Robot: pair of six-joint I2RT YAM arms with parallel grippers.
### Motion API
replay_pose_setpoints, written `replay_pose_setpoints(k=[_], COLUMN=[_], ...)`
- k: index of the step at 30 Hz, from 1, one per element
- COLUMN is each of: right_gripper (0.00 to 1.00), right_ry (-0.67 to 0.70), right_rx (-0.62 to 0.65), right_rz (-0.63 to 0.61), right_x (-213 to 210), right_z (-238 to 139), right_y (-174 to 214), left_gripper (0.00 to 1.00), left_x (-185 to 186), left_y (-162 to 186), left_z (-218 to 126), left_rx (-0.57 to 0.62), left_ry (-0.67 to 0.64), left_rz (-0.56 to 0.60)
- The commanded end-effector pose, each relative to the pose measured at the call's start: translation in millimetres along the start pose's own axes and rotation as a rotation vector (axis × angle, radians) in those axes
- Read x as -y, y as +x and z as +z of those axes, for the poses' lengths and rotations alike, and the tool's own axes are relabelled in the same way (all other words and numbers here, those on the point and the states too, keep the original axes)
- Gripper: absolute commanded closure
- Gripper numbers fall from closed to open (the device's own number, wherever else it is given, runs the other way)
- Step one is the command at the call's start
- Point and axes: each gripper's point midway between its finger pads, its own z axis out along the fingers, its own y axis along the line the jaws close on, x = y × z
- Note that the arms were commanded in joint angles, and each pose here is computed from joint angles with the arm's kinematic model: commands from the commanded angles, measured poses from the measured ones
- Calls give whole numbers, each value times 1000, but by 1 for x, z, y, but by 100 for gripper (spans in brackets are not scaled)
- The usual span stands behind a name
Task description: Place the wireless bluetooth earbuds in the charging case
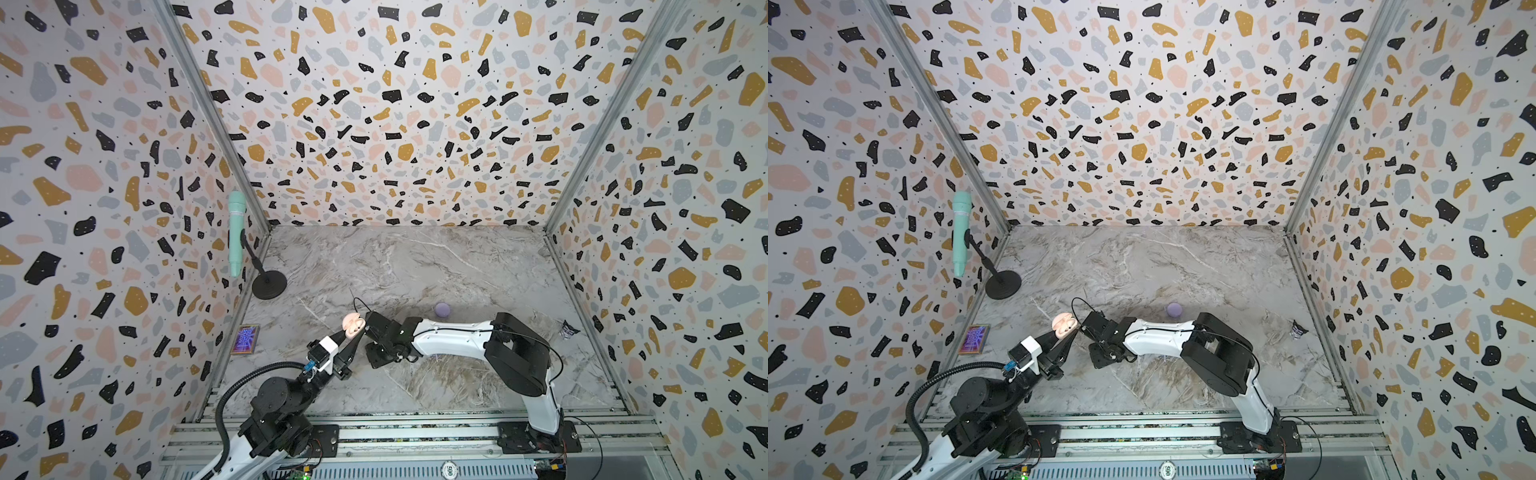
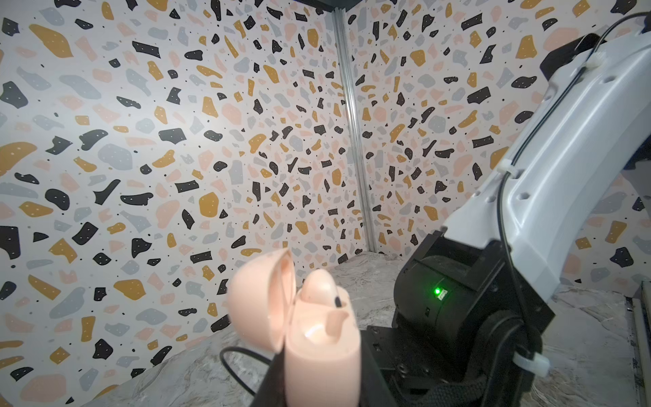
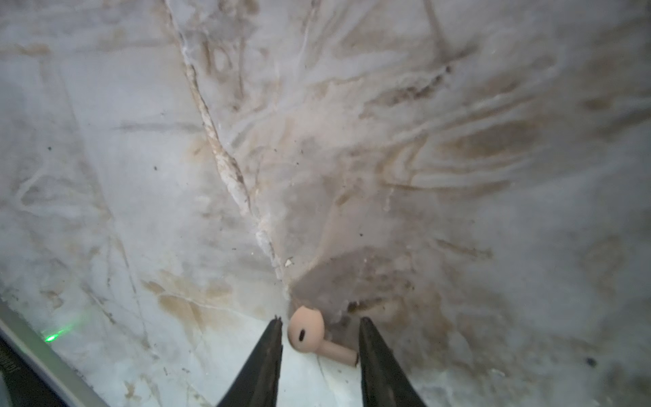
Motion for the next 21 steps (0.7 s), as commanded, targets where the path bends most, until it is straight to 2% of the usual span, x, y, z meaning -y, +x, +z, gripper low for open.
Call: replay_pose_setpoints(k=[1, 11, 21], right_gripper=[62, 62, 62], right_ry=[-32, -110, -168], right_rx=[2, -30, -6], right_rz=[6, -5, -22], right_x=[-7, -24, -44], right_z=[-18, -15, -26], right_y=[3, 19, 19], left_gripper=[100, 100, 100], left_x=[-3, -3, -3], left_y=[-8, -8, -8], left_z=[-1, -1, -1], left_rx=[36, 35, 35], left_ry=[-12, -11, -12], left_rz=[18, 19, 19])
